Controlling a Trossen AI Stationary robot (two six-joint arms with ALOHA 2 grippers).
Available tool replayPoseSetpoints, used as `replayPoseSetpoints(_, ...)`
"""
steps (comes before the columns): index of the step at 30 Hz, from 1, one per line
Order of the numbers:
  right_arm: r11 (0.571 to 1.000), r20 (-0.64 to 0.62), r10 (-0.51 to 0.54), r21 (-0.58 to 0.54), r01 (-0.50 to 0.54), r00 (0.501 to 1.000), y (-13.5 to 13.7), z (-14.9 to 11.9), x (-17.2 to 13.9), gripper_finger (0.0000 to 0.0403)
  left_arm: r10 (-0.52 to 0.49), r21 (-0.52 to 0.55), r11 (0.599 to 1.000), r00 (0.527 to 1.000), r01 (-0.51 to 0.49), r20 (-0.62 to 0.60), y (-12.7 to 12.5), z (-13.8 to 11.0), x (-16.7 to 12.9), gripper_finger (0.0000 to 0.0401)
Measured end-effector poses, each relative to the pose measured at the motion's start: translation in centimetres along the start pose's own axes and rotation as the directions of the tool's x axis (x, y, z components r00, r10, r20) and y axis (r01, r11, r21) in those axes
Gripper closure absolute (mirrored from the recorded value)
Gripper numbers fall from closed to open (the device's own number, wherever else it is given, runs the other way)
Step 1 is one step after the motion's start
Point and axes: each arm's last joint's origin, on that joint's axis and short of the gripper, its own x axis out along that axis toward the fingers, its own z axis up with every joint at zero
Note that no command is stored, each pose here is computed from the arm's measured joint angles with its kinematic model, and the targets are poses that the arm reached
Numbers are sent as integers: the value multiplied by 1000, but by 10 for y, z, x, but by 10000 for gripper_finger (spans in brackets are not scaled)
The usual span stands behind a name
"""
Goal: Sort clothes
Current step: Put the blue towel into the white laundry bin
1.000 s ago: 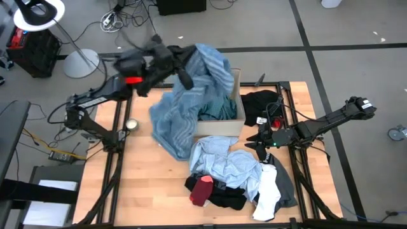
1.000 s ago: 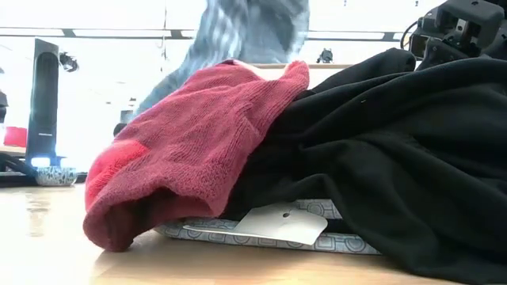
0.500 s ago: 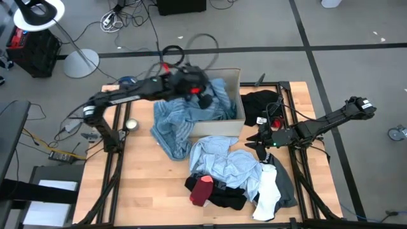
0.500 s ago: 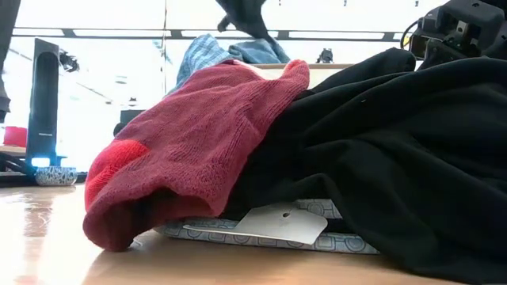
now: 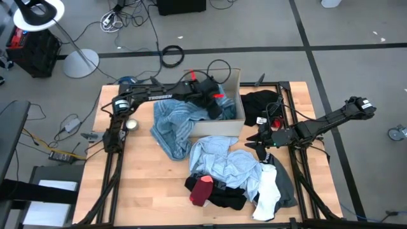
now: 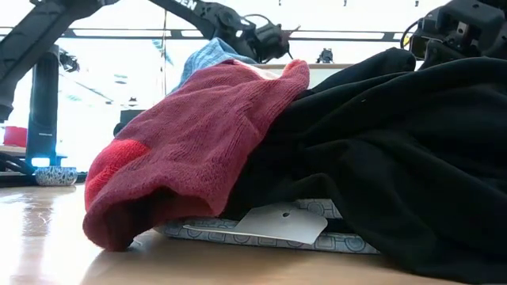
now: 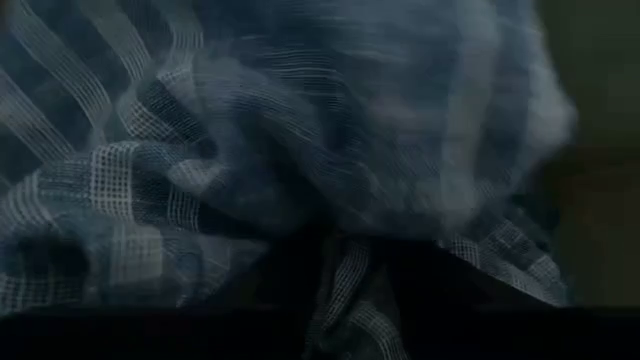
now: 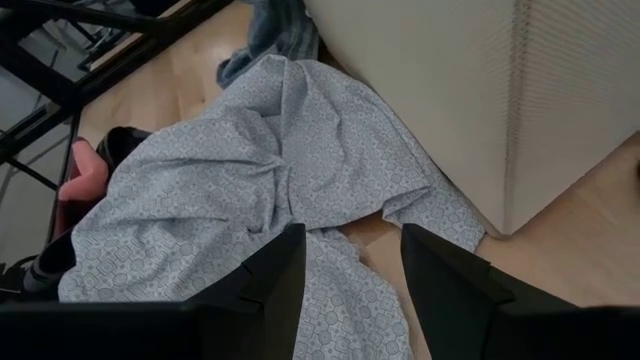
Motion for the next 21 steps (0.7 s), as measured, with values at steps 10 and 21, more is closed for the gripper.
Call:
replayPoseSetpoints(10,1000,0,-1,0,1,1000,0,0,0,236,-63,67,996,993,57,97,-7,11,-58,257)
replayPoseSetpoints(21,1000,-3,-3,-1,3,1000,0,0,0,236,-29,106,994,957,-2,288,-18,5,-177,256)
